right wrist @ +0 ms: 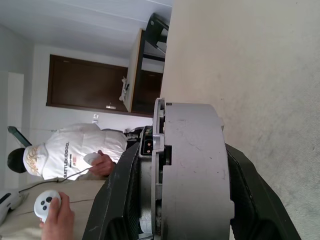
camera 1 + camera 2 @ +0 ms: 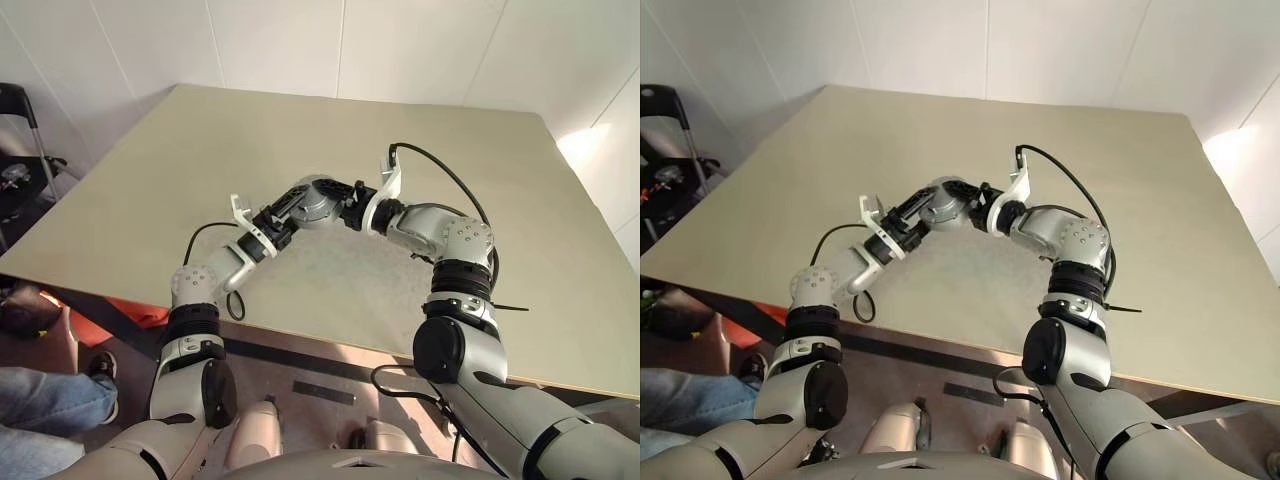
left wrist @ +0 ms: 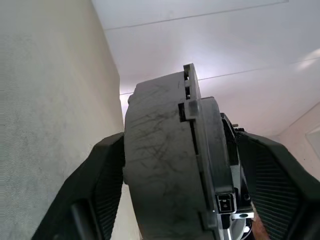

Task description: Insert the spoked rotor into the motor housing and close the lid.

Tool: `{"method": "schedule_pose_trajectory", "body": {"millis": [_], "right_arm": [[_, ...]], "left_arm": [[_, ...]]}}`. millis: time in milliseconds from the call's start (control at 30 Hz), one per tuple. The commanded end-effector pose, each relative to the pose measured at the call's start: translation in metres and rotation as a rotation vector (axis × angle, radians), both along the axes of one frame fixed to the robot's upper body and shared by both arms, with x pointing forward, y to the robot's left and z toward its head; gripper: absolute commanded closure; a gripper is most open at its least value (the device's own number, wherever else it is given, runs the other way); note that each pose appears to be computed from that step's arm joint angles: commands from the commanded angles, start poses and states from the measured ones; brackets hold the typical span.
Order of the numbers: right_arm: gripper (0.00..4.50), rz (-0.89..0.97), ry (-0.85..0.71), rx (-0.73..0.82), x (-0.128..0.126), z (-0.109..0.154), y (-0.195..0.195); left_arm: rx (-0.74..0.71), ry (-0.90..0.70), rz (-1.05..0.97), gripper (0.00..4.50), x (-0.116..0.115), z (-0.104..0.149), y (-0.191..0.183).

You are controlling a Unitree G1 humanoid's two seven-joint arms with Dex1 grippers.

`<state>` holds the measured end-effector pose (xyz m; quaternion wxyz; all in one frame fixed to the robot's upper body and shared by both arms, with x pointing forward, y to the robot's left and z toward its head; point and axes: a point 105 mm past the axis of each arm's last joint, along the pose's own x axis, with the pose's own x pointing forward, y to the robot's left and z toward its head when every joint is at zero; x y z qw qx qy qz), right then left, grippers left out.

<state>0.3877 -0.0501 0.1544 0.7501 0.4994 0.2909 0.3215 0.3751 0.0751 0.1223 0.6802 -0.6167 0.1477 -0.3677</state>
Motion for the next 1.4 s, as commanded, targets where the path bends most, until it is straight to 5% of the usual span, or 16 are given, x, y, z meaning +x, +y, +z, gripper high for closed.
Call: {"method": "schedule_pose_trajectory", "body": {"millis": [33, 333, 567, 967, 1300, 1400], "right_arm": [[2.15, 0.011, -0.116, 0.058, -0.001, 0.031, 0.001], [2.15, -0.031, -0.127, 0.019, 0.003, 0.026, -0.002], [0.01, -0.173, -0.167, -0.129, 0.019, 0.015, -0.019], [0.01, -0.306, -0.156, -0.274, 0.033, -0.014, -0.053], [0.01, -0.286, -0.156, -0.285, 0.033, -0.018, -0.047], [0.00, -0.284, -0.153, -0.296, 0.034, -0.020, -0.048]], "left_arm": [[-0.006, -0.043, -0.001, 2.10, 0.002, 0.011, 0.000], [0.014, -0.028, 0.008, 2.15, 0.003, 0.004, 0.001], [0.069, -0.025, 0.054, 2.15, 0.007, -0.003, 0.007], [0.268, -0.016, 0.496, 2.15, 0.030, -0.013, 0.096], [0.293, 0.078, 0.595, 2.15, 0.033, -0.027, 0.125], [0.308, 0.057, 0.605, 1.30, 0.032, -0.025, 0.127]]}}
